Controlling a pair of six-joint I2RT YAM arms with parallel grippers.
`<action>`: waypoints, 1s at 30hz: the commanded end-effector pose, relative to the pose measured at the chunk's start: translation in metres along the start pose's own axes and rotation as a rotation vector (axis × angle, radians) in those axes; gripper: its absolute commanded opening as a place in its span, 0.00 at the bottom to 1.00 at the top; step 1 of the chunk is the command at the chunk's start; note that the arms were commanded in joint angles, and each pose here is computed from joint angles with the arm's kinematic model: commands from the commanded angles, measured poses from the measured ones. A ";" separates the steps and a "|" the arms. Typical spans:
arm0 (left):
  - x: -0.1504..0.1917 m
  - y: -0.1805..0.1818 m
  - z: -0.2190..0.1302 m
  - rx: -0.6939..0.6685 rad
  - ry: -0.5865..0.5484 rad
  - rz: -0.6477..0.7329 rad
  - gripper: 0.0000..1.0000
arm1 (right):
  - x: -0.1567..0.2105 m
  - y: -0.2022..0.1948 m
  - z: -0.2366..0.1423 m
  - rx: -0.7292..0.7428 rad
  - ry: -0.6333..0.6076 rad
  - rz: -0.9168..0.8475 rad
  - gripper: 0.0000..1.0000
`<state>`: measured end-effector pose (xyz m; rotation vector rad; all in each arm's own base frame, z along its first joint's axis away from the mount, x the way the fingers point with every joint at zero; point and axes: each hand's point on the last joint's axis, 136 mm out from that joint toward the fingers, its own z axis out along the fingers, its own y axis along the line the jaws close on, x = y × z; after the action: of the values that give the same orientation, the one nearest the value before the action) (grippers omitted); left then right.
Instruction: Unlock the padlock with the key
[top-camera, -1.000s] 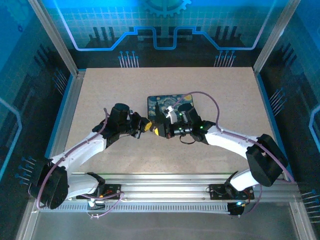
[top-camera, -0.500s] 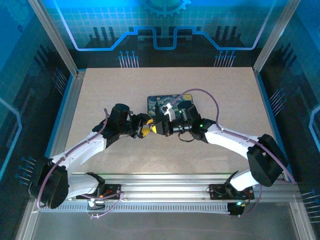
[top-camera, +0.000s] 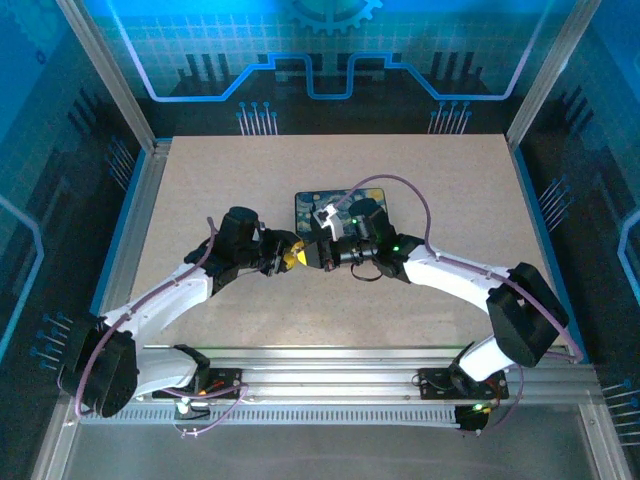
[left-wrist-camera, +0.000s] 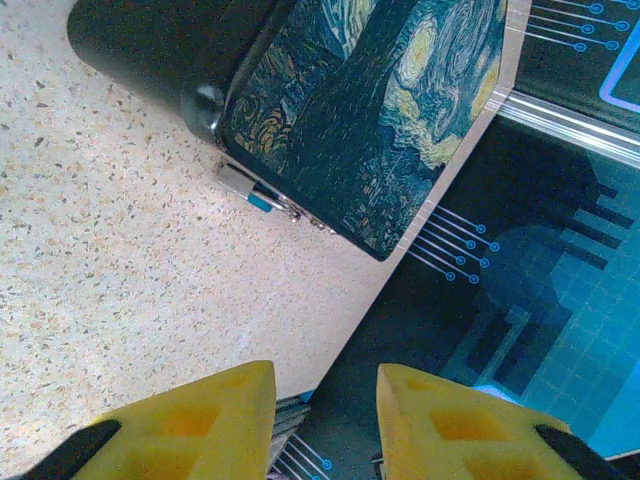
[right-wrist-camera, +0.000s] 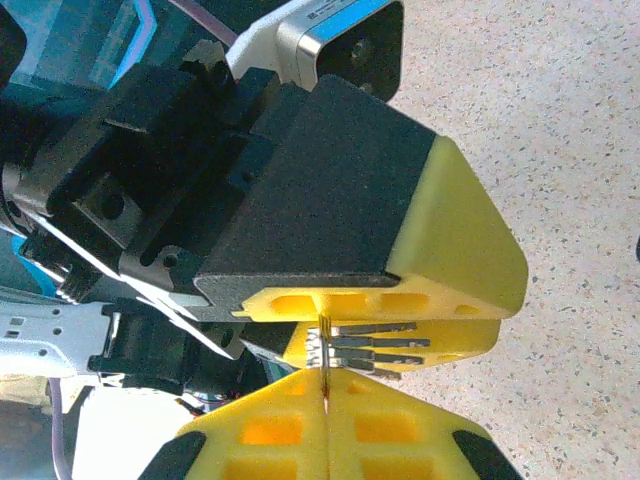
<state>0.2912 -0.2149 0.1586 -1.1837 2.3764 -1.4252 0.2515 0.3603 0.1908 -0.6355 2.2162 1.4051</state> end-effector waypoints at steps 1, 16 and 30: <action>0.004 -0.001 -0.002 0.014 0.021 0.006 0.31 | -0.002 0.006 0.003 -0.013 -0.001 -0.033 0.07; 0.001 -0.001 -0.007 0.021 0.008 -0.001 0.13 | 0.000 0.000 0.002 0.016 -0.003 -0.030 0.07; -0.003 -0.002 -0.010 0.023 -0.008 -0.003 0.00 | 0.006 -0.016 -0.010 0.055 -0.017 -0.008 0.09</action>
<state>0.2931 -0.2098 0.1634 -1.1910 2.3487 -1.4344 0.2525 0.3506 0.1711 -0.6077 2.2678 1.3508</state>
